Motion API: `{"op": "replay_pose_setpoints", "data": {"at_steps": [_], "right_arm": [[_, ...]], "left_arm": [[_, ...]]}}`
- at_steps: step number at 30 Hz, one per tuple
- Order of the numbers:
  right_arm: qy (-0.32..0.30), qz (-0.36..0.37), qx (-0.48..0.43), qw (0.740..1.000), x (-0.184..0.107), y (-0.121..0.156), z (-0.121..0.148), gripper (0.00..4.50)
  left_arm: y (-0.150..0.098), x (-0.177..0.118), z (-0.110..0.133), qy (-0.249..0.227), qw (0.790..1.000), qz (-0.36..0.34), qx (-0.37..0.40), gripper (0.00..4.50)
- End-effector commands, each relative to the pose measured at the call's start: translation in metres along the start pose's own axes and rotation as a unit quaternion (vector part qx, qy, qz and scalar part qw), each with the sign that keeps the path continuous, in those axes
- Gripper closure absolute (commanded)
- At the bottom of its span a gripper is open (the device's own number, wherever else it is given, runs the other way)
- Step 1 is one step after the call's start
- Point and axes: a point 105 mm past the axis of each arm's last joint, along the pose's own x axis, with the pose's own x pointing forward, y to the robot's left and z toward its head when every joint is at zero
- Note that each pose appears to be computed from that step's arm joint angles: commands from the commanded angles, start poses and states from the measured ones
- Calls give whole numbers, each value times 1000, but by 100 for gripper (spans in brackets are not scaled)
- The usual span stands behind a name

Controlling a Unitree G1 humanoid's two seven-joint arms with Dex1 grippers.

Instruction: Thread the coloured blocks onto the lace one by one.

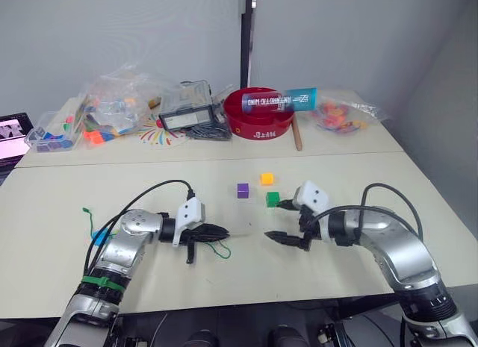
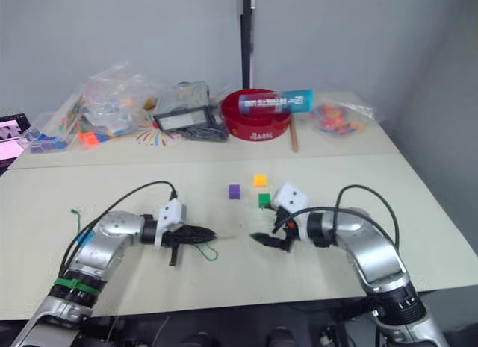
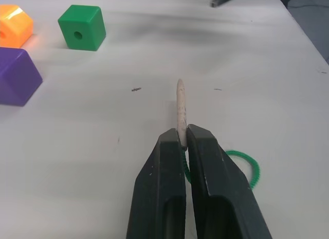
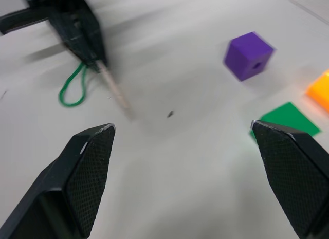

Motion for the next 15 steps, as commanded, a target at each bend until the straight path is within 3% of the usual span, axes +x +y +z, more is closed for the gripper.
{"op": "replay_pose_setpoints", "data": {"at_steps": [1, 7, 15], "right_arm": [[-43, -60, 10, 997, -5, -8, 12, 2], [-49, -192, 37, 980, 12, -25, -3, 2], [-69, -278, 77, 955, 33, -33, -9, 2]], "left_arm": [[1, -8, 9, -15, 1000, 11, 10, 450], [0, -8, 7, -12, 1000, 15, 3, 450], [0, -4, 9, -12, 1000, 10, 4, 450]]}}
